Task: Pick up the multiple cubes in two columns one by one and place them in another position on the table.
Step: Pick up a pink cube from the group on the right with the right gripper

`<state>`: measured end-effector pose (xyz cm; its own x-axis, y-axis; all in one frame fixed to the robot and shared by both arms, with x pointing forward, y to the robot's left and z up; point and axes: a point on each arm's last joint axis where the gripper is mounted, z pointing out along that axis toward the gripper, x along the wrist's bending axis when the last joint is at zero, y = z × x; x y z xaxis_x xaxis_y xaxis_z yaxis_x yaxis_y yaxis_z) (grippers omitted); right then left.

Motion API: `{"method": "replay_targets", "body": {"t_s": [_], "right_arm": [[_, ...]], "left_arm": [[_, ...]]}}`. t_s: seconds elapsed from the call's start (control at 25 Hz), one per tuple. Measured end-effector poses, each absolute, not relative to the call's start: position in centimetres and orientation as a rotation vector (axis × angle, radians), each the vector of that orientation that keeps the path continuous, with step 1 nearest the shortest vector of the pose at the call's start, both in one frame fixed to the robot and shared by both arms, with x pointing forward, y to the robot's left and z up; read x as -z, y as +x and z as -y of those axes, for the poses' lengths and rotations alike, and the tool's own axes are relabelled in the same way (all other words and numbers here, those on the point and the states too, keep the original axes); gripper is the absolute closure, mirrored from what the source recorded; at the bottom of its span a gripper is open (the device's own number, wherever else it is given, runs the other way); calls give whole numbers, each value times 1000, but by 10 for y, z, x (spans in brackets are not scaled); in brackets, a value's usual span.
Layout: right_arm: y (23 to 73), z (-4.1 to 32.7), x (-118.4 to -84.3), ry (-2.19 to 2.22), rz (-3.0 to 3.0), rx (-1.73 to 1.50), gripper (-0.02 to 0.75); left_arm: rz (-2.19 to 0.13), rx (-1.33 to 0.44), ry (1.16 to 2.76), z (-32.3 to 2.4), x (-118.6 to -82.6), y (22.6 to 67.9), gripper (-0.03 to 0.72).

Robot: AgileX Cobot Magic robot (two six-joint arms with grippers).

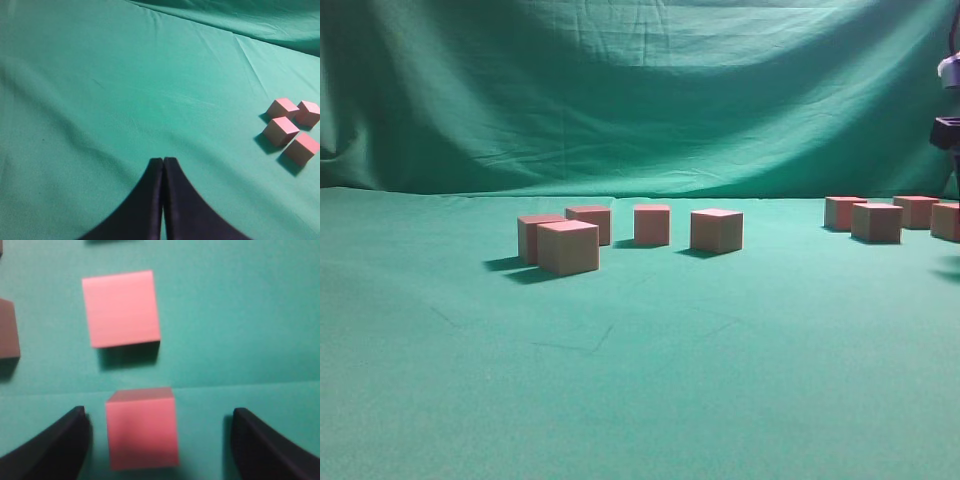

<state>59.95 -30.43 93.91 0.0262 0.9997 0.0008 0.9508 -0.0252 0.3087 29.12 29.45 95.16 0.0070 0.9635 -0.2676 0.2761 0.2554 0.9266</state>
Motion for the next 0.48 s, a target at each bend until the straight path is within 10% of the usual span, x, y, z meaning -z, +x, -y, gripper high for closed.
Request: {"method": "replay_targets", "body": {"t_s": [0.36, 0.48], "right_arm": [[601, 304, -936, 2072, -2020, -329, 478], [601, 304, -936, 2072, -2020, -329, 468]], "left_arm": [[-1488, -832, 1219, -295, -952, 291, 688], [-1488, -832, 1219, -295, -952, 291, 688]]}}
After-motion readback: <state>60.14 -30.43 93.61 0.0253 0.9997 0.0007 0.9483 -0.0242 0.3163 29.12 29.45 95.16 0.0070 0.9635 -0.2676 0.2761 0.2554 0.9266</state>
